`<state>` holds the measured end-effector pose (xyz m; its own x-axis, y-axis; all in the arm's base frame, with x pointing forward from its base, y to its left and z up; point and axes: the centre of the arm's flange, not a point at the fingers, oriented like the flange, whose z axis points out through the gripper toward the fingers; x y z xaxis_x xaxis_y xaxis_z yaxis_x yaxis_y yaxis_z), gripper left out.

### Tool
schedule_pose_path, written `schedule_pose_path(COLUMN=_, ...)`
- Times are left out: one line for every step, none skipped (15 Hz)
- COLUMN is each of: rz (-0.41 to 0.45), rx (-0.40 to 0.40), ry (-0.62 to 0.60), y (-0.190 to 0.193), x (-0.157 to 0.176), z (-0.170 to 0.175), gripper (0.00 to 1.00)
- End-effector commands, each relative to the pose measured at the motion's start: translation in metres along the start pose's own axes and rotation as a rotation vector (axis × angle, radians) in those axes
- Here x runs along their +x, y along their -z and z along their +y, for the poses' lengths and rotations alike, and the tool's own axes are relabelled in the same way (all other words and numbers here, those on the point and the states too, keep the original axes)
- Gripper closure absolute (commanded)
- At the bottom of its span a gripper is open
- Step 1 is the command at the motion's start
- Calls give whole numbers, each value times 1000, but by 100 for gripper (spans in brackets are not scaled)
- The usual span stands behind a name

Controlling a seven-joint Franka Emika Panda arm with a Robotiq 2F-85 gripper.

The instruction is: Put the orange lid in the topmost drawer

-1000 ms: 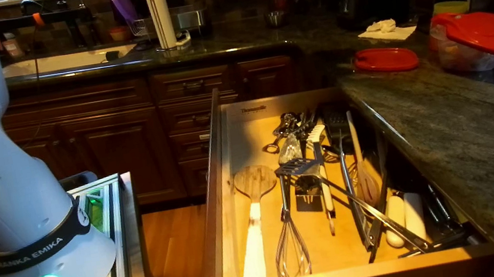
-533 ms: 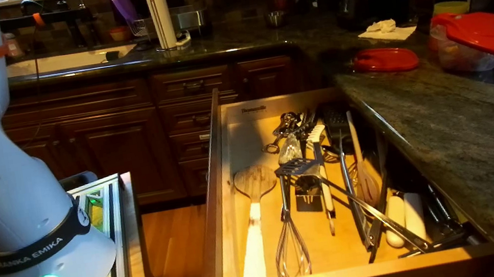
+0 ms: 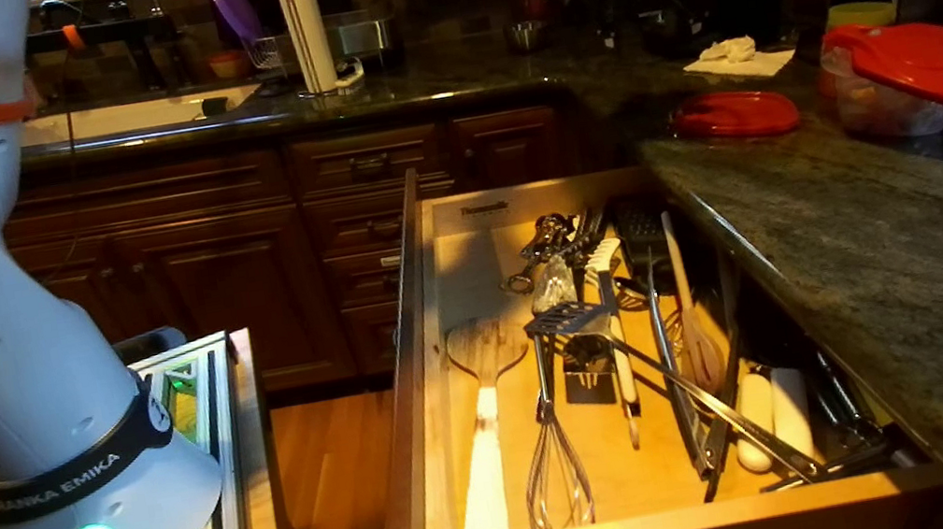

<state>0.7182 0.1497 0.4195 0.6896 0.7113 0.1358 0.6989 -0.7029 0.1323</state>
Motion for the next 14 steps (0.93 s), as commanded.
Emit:
schedule_pose_path(rz=-19, rx=15, ry=41, y=-31, x=18, z=18, gripper=0)
schedule_pose_path(rz=-20, rx=20, ry=46, y=-37, x=18, z=20, gripper=0)
schedule_pose_path(rz=-19, rx=28, ry=52, y=-44, x=20, z=22, gripper=0)
schedule_pose_path(rz=-24, rx=27, ry=62, y=-50, x=20, z=24, gripper=0)
schedule_pose_path(rz=-23, rx=33, ry=68, y=-55, x=21, z=25, gripper=0)
schedule_pose_path(rz=-24, rx=39, ry=75, y=-59, x=22, z=26, gripper=0)
schedule_pose_path(rz=-22, rx=44, ry=80, y=-62, x=23, z=27, gripper=0)
schedule_pose_path(rz=-24, rx=49, ry=89, y=-66, x=24, z=28, gripper=0)
schedule_pose_path(rz=-24, rx=58, ry=93, y=-70, x=25, z=28, gripper=0)
schedule_pose_path(rz=-27, rx=63, ry=99, y=-73, x=25, z=29, gripper=1)
schedule_pose_path(rz=-31, rx=73, ry=102, y=-76, x=25, z=30, gripper=7)
schedule_pose_path(rz=-36, rx=80, ry=108, y=-79, x=25, z=30, gripper=19)
schedule_pose_path(rz=-42, rx=87, ry=115, y=-81, x=25, z=29, gripper=30)
schedule_pose_path(rz=-50, rx=96, ry=121, y=-84, x=24, z=29, gripper=38)
